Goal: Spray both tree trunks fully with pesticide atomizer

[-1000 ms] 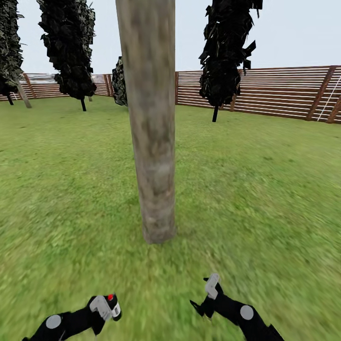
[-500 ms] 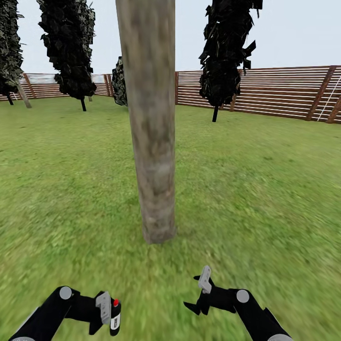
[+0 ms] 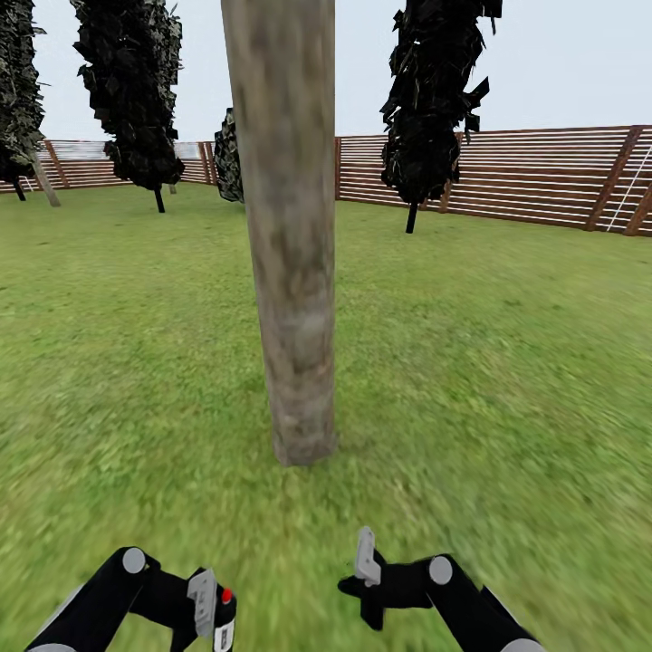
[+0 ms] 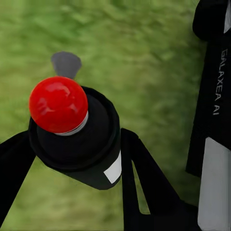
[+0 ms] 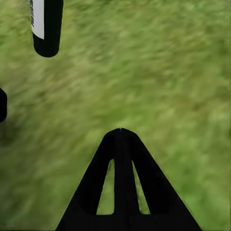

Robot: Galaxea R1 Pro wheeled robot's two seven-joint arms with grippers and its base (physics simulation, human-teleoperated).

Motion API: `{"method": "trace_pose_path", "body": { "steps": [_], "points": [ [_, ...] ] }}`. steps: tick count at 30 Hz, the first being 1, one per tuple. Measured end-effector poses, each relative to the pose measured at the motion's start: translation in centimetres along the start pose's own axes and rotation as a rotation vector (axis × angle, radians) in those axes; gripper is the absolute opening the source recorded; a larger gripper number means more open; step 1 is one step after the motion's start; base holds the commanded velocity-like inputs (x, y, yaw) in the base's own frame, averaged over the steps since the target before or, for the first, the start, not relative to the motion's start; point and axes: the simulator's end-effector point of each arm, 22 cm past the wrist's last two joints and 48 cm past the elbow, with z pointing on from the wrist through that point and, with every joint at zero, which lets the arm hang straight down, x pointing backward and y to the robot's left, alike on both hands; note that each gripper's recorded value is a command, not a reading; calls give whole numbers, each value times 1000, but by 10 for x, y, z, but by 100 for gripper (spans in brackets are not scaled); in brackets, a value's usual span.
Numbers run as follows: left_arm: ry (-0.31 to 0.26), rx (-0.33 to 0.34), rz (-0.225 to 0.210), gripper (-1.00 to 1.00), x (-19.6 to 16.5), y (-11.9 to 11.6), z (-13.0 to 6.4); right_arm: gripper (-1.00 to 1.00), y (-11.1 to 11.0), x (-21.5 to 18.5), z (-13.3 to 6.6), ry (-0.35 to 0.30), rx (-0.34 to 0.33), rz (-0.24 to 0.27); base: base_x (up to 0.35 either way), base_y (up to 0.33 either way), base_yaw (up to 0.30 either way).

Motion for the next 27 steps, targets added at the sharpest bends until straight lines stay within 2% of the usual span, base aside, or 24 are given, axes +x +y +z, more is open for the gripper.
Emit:
{"method": "trace_pose_path", "body": {
  "steps": [2, 3, 5, 7, 12, 18, 25, 27],
  "points": [
    [18, 22, 21, -100, 0, -6, 4, -100, 6, -4, 3, -3, -21, -9, 0, 0, 0],
    [52, 58, 56, -100, 1, -15, 12, -100, 6, -9, 4, -9, -25, -20, 0, 0, 0],
    [76, 103, 103, -100, -5, -28, 24, -100, 3, -20, 4, -24, -19, -39, 0, 0, 0],
    [70, 120, 120, -100, -15, -35, 33, -100, 2, -26, 5, -33, -18, -48, 0, 0, 0],
    [39, 142, 148, -100, -39, -45, 48, -100, 9, -45, 16, -64, -30, -58, 0, 0, 0],
    [51, 149, 182, -100, -47, -46, 51, -100, 14, -56, 23, -82, -39, -59, 0, 0, 0],
    [46, 144, 189, -100, -58, -43, 52, -100, 20, -68, 30, -102, -48, -60, 0, 0, 0],
    [44, 128, 194, -100, -63, -35, 50, -100, 20, -69, 30, -104, -48, -60, 0, 0, 0]
  ]
}}
